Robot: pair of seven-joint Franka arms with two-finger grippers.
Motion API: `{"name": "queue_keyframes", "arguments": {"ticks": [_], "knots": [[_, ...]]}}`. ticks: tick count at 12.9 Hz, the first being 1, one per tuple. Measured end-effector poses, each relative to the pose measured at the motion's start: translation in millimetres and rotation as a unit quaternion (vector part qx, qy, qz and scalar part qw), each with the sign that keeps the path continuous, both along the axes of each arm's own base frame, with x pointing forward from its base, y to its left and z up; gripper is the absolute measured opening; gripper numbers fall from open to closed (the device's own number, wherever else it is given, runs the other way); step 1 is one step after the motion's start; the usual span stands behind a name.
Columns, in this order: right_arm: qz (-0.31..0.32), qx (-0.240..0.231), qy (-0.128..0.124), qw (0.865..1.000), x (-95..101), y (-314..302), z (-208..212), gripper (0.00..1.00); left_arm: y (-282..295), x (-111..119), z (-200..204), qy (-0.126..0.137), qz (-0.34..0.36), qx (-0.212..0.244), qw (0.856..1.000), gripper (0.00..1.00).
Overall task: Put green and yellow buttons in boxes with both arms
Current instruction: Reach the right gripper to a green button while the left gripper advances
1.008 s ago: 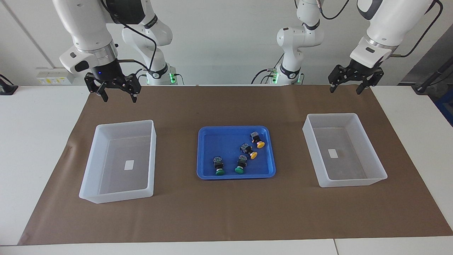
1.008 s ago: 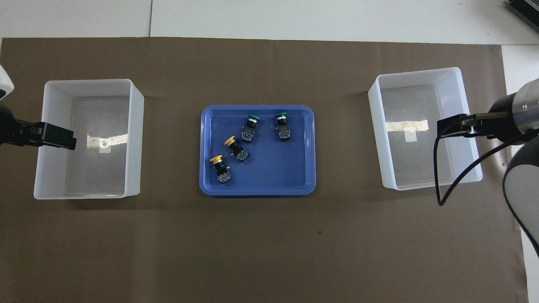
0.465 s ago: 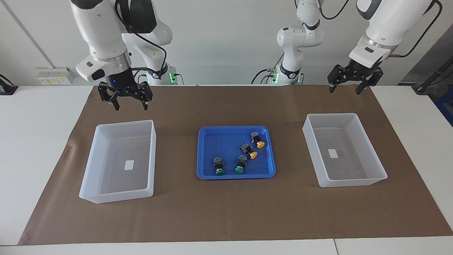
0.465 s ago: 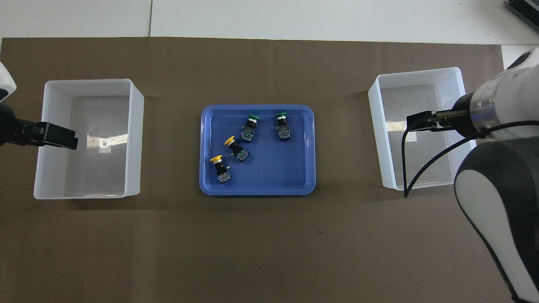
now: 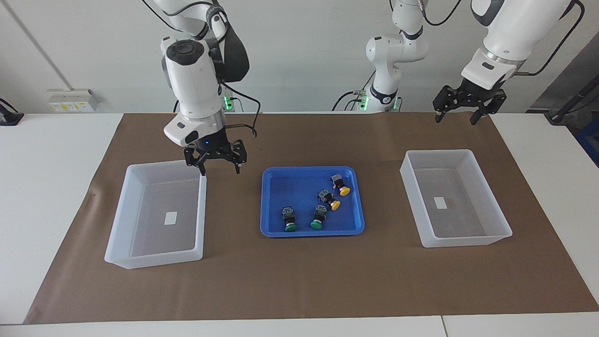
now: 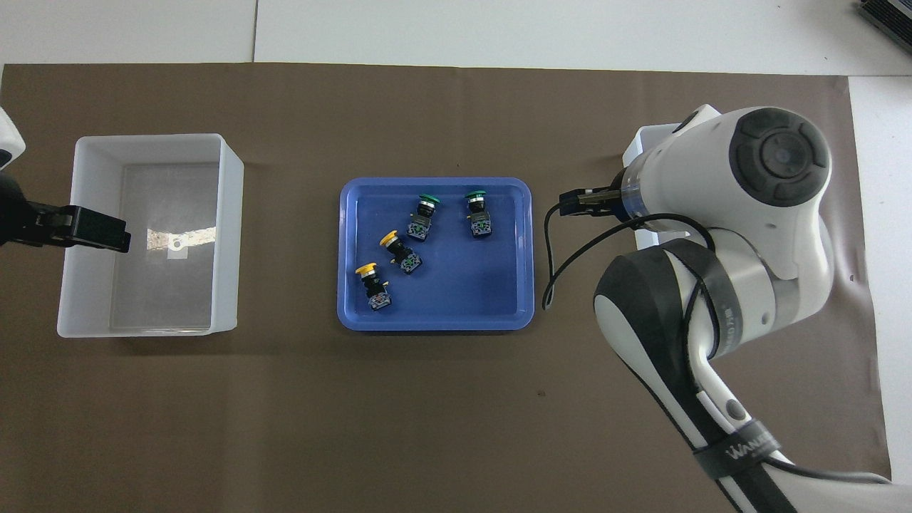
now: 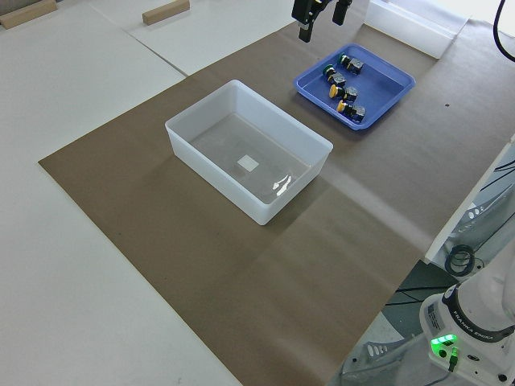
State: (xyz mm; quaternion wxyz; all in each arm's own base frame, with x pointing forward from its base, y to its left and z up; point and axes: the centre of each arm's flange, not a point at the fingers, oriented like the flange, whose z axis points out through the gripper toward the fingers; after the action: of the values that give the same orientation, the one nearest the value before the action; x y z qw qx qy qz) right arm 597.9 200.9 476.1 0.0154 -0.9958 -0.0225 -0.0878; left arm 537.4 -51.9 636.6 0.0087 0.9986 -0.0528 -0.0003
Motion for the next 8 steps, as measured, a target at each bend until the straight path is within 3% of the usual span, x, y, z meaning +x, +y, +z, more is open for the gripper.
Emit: {"name": "queue_keyframes", "arguments": {"ticks": [3,8], "knots": [[0.008,0.020,-0.027,0.999,13.7,42,-49,1.00,-9,6,-18,-0.024,0.074,-0.004,0.997,1.00],[0.032,0.029,-0.034,0.998,16.9,88,-102,1.00,-61,4,-66,-0.046,0.160,-0.018,0.986,1.00]]}}
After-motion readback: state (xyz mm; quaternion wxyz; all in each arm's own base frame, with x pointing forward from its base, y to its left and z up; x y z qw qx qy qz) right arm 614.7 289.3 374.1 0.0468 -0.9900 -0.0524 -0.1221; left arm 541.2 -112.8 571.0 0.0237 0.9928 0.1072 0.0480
